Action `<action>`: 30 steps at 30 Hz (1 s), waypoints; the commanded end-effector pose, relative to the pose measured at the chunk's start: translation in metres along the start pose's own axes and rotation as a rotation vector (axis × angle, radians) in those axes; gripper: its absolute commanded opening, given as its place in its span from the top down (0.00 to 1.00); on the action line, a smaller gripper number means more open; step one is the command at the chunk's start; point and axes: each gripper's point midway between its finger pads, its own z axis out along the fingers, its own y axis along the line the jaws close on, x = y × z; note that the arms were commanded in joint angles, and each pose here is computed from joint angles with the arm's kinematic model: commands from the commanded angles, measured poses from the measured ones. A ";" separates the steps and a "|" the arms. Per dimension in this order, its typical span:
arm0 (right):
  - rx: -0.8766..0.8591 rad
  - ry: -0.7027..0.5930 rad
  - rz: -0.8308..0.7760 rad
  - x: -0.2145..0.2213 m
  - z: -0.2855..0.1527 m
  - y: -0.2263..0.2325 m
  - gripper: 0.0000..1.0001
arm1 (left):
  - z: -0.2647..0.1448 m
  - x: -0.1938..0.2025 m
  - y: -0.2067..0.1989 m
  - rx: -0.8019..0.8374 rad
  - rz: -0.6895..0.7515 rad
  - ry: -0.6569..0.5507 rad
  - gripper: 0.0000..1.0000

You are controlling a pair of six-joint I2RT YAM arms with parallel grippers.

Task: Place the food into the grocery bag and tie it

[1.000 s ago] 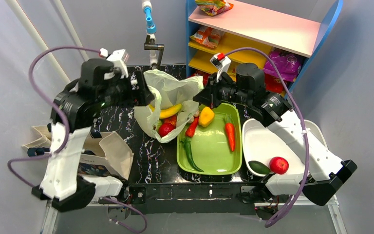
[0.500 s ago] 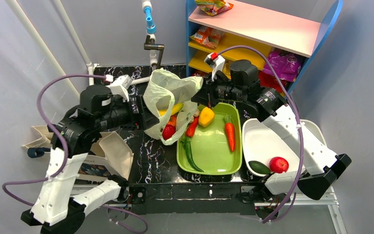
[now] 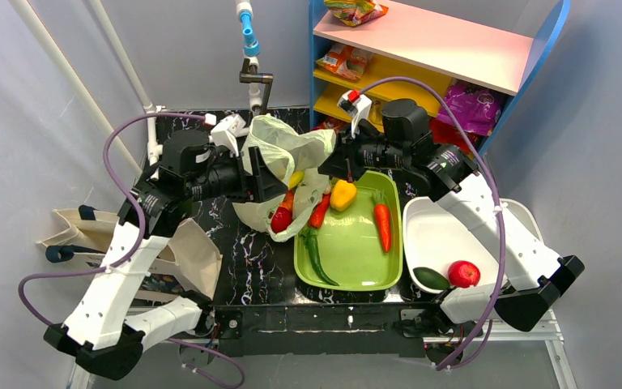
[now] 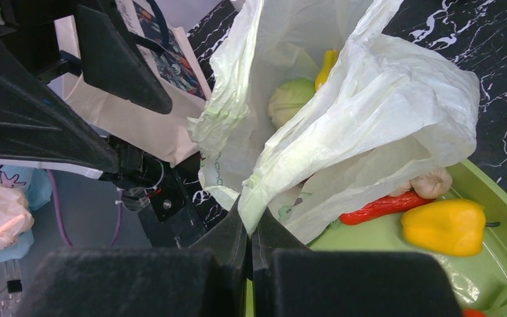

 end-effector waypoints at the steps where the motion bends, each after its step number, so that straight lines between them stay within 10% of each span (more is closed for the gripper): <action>1: -0.063 -0.049 -0.046 -0.018 -0.012 0.021 0.99 | 0.013 -0.002 0.001 0.016 0.032 0.002 0.33; 11: -0.097 -0.032 -0.045 -0.015 -0.014 0.028 0.99 | 0.040 -0.004 0.018 -0.017 0.045 -0.004 0.40; 22: -0.164 0.004 -0.060 -0.014 -0.013 0.039 0.99 | 0.055 -0.001 0.004 0.072 0.008 0.004 1.00; 30: -0.357 0.077 -0.056 -0.016 -0.015 0.070 0.99 | 0.016 -0.026 -0.023 0.090 0.029 -0.079 1.00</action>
